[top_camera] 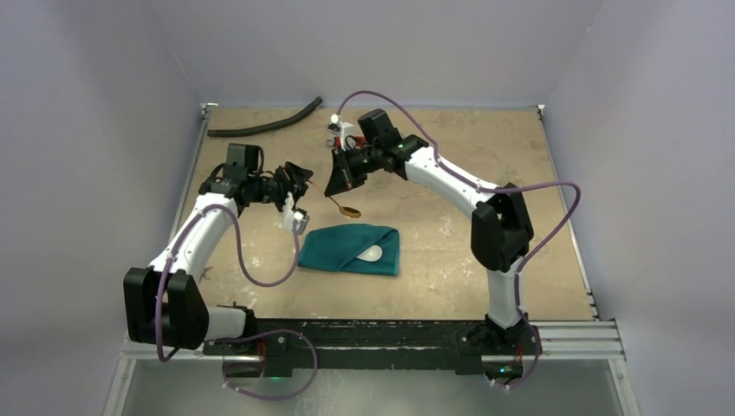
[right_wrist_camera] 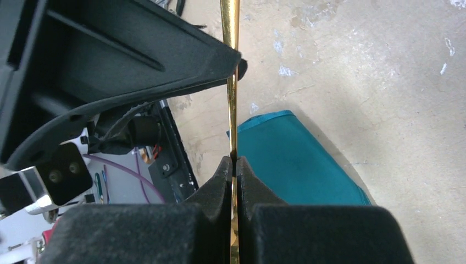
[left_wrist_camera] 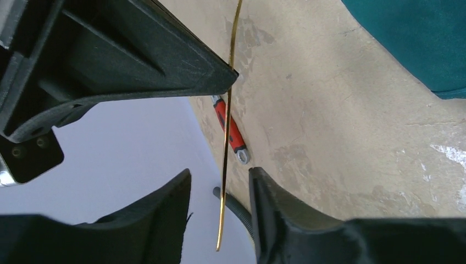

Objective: Fold the napkin into a case and place the utensils inside
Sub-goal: Pass from the right arm to the left, then pass from the left arm to the right

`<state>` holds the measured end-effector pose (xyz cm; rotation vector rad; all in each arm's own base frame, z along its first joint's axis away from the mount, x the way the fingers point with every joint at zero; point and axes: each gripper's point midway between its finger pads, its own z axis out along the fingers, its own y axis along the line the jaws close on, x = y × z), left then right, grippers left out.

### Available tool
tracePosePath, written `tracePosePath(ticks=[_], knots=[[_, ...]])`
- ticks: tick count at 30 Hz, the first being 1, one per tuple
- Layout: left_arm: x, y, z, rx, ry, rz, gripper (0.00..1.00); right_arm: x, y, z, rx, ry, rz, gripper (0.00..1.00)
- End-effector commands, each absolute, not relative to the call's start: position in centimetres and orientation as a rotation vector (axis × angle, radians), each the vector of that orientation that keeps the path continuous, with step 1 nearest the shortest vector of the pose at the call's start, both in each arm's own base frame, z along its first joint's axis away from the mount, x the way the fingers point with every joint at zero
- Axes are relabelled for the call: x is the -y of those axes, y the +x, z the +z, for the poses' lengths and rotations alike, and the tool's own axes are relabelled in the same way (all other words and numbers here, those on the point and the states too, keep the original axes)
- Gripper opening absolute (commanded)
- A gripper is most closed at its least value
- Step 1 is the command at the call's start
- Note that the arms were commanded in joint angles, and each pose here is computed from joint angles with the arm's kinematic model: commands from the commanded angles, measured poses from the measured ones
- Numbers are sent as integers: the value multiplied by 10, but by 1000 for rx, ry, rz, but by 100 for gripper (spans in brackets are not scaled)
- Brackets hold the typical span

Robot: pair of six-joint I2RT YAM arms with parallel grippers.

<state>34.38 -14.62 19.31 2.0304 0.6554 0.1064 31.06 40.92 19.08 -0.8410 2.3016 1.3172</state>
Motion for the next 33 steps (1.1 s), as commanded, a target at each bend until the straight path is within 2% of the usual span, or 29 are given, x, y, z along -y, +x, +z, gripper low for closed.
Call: tracePosePath(ticks=[1, 5, 6, 7, 8, 12, 13, 15, 17, 21, 24, 33], knots=[[153, 350, 209, -343, 2089, 322, 36, -419, 303, 225, -2219, -880, 1403, 0], [150, 358, 207, -390, 2077, 346, 27, -423, 301, 226, -2213, -883, 1422, 0], [150, 360, 210, -401, 2059, 358, 20, -424, 301, 227, -2212, -883, 1428, 0], [150, 363, 214, -414, 2037, 363, 6, -426, 301, 228, -2210, -882, 1432, 0], [151, 365, 217, -423, 2014, 368, 0, -427, 301, 228, -2209, -878, 1437, 0], [147, 378, 229, -478, 1946, 425, 0, -428, 302, 229, -2216, -853, 1451, 0], [144, 384, 232, -498, 1923, 457, 0, -428, 300, 227, -2242, -834, 1466, 4], [137, 395, 237, -543, 1866, 532, 0, -425, 304, 228, -2277, -752, 1456, 31], [129, 409, 253, -554, 1771, 655, 0, -414, 320, 229, -2314, -605, 1396, 50], [118, 426, 280, -559, 1623, 836, 0, -373, 352, 242, -2283, -207, 1344, 73], [116, 430, 295, -562, 1548, 904, 0, -356, 353, 263, -2180, -43, 1410, 74], [121, 425, 299, -602, 1499, 934, 0, -356, 352, 261, -2134, 71, 1489, 67]])
